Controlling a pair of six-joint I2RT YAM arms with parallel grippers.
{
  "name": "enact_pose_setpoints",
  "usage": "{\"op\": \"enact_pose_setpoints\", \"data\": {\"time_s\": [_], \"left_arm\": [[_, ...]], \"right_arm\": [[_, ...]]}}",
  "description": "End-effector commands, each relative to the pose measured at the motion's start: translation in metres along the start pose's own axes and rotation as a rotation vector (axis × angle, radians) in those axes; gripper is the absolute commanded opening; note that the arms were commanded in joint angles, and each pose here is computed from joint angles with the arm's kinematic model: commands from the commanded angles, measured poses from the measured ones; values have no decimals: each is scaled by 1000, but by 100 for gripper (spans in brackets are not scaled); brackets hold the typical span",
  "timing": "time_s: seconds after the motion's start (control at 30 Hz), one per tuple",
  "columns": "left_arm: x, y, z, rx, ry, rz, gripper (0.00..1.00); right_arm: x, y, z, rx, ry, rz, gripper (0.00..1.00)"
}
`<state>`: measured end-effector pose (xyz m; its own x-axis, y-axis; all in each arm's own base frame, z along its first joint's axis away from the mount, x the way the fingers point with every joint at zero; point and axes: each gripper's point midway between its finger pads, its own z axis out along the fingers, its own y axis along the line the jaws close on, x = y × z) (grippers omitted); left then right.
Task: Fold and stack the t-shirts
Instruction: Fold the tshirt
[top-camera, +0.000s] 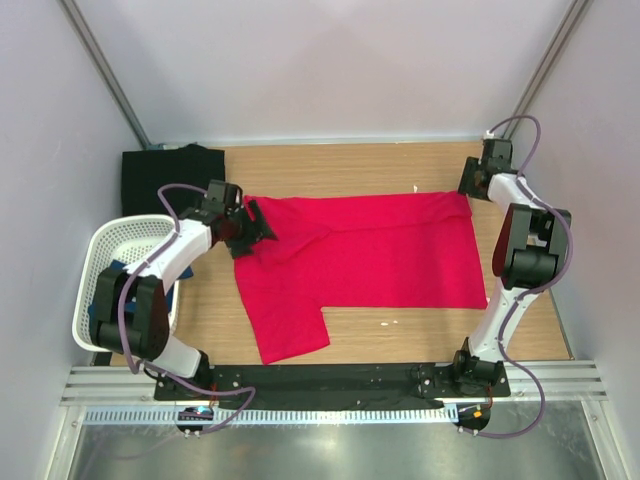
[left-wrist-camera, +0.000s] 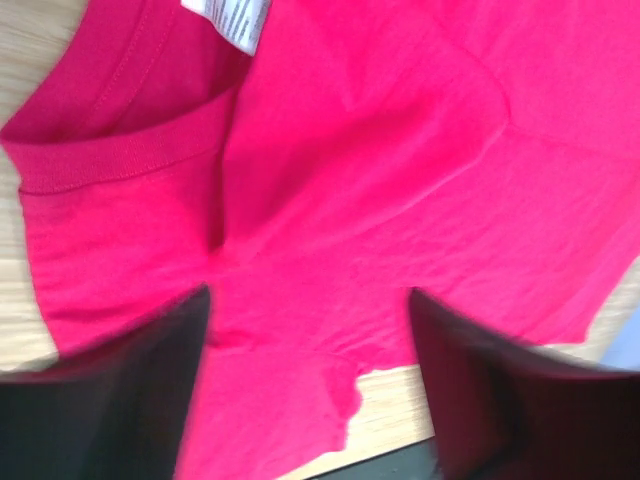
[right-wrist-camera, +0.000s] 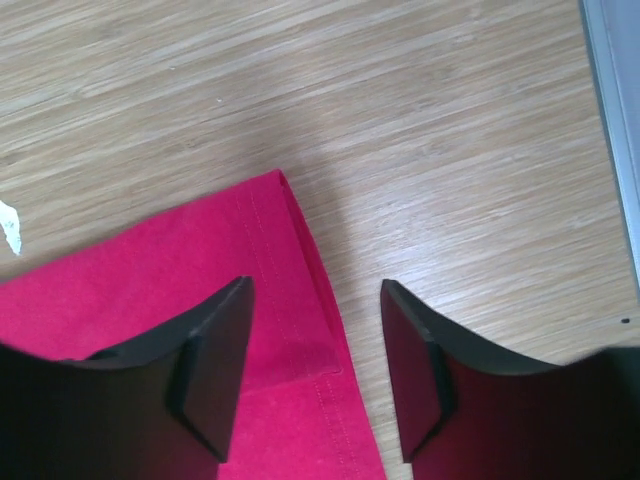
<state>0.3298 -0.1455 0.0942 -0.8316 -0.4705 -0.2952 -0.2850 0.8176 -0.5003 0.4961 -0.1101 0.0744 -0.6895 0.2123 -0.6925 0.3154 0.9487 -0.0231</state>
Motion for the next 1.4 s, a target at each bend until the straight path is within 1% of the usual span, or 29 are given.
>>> {"op": "enact_pose_setpoints", "data": {"time_s": [0.0, 0.07, 0.1, 0.17, 0.23, 0.3, 0.33, 0.37, 0.4, 0.5, 0.57, 0.7, 0.73, 0.83, 0.87, 0.93, 1.0, 1.03, 1.13, 1.17, 1.33, 1.37], "left_arm": [[-33, -25, -36, 23, -118, 55, 86], [-46, -34, -50, 25, -163, 67, 98], [-49, -36, -52, 27, -169, 77, 100], [-55, -42, -52, 37, -183, 80, 100], [-58, -41, -43, 27, -176, 64, 100], [-59, -43, -27, 38, -156, 50, 100], [-60, -43, -22, 37, -152, 35, 100], [-64, -44, -17, 41, -160, 30, 100], [-64, -42, -11, 30, -155, 23, 100], [-69, -35, 7, 9, -153, 12, 98], [-70, -30, 17, -4, -153, 8, 97], [-74, -17, 26, -38, -160, -11, 95], [-75, -15, 27, -41, -161, -14, 95], [-79, -9, 31, -46, -162, -27, 94], [-79, -8, 33, -50, -158, -33, 94], [-82, -6, 34, -50, -162, -42, 93], [-85, -4, 35, -48, -164, -52, 93], [-88, -5, 35, -42, -171, -54, 93], [-97, -7, 39, -26, -191, -53, 91], [-100, -7, 40, -21, -197, -53, 88], [-110, -10, 49, 1, -214, -63, 81], [-110, -9, 51, 0, -215, -66, 77]], "right_arm": [[-39, -2, -39, -10, -72, 9, 64], [-47, -3, -53, -10, -88, 29, 69], [-54, -3, -66, -12, -110, 38, 70], [-54, 0, -74, -30, -118, 68, 70], [-52, 7, -77, -62, -128, 107, 70], [-52, 18, -75, -110, -150, 140, 70], [-42, 16, -68, -86, -135, 152, 70], [-39, 17, -64, -80, -129, 158, 68], [-36, 16, -59, -65, -125, 183, 63], [-22, 9, -43, -4, -80, 236, 56], [-13, 8, -34, 7, -65, 253, 54], [-2, 11, -19, 10, -47, 277, 47], [0, 12, -17, 6, -40, 279, 42], [16, 14, -7, 6, 2, 282, 34], [21, 13, -5, 13, 14, 280, 29], [38, 9, 0, 37, 48, 277, 25], [46, 5, 2, 55, 59, 268, 18], [54, 2, 3, 73, 69, 264, 17], [58, 0, 5, 86, 70, 251, 15], [58, -1, 6, 88, 68, 246, 15], [57, -1, 6, 84, 65, 229, 11], [54, -1, 3, 81, 59, 229, 11]]}}
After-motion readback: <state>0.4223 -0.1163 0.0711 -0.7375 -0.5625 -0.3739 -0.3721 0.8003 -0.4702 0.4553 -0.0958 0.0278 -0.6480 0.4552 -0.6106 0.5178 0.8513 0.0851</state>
